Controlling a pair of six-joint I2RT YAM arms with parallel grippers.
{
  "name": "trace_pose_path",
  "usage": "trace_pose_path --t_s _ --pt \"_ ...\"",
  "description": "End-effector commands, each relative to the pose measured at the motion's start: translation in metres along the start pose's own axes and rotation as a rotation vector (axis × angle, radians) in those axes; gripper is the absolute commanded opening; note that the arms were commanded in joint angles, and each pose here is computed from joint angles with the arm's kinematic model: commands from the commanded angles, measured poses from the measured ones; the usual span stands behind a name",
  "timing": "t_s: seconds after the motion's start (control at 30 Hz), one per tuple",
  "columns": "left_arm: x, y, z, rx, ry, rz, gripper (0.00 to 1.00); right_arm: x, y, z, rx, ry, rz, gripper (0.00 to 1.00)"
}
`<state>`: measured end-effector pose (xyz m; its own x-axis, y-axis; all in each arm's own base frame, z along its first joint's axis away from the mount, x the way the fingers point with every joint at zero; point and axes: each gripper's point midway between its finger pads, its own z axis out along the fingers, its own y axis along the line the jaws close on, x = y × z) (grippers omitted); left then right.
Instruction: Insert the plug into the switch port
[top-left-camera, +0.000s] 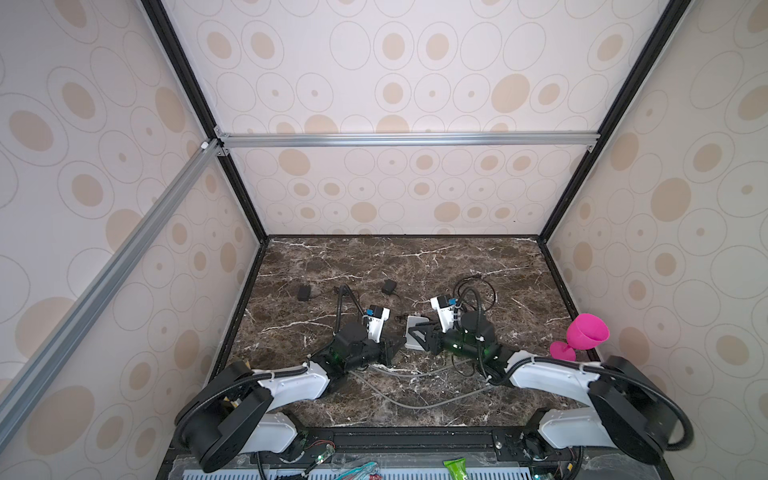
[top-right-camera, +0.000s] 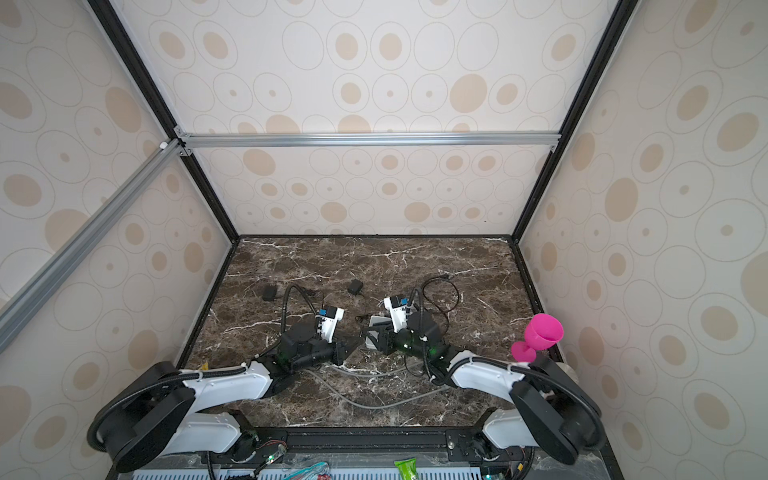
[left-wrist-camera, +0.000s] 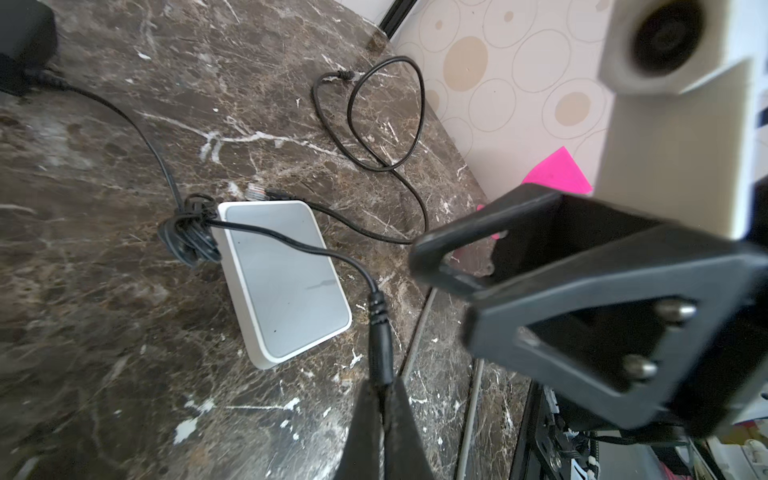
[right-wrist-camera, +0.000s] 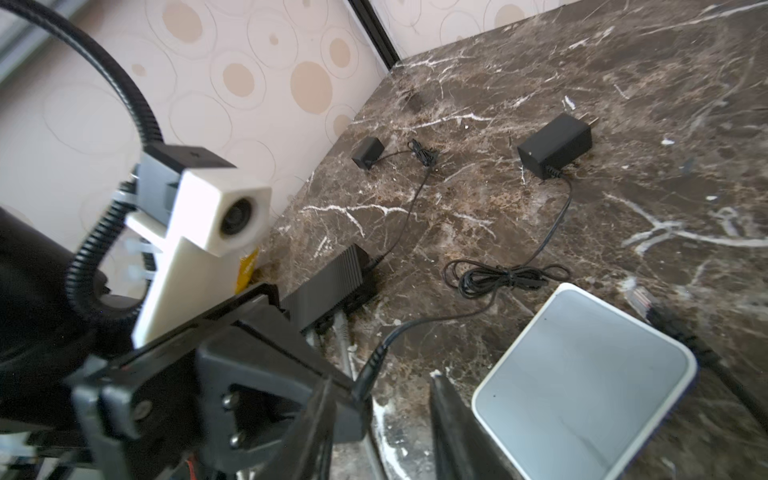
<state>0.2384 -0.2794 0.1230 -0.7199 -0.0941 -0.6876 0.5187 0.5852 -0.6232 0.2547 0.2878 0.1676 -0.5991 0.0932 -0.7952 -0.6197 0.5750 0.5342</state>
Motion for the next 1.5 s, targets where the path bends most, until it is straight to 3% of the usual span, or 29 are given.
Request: trace_pose_path --t_s 0.0,0.1,0.27,0.57,0.77,0.9,1.17,1.47 --pt "0.02 0.021 -0.014 -0.15 0.133 0.004 0.0 -0.007 0.002 -0.018 0.049 0.034 -0.114 0.46" --pt "0.02 0.024 -0.022 -0.203 0.168 0.007 0.0 -0.015 0.023 -0.029 0.013 0.142 -0.327 0.4" --pt "0.02 0.024 -0.023 -0.248 0.256 0.042 0.0 0.004 0.011 -0.034 0.039 0.331 -0.63 0.38" --pt "0.039 0.014 -0.021 -0.184 0.368 0.085 0.0 0.05 0.035 -0.036 -0.131 0.372 -1.003 0.39" --pt "0.059 -0.001 -0.016 -0.168 0.474 0.153 0.0 0.073 0.044 -0.041 -0.193 0.399 -1.082 0.38" --pt "0.066 -0.005 -0.019 -0.205 0.492 0.2 0.0 0.083 0.038 -0.042 -0.16 0.455 -1.13 0.41" --pt "0.089 -0.035 -0.016 -0.101 0.561 0.316 0.0 0.093 0.032 -0.047 -0.139 0.475 -1.224 0.4" --pt "0.093 -0.073 -0.025 0.047 0.551 0.369 0.0 0.103 0.031 -0.057 -0.115 0.522 -1.306 0.4"
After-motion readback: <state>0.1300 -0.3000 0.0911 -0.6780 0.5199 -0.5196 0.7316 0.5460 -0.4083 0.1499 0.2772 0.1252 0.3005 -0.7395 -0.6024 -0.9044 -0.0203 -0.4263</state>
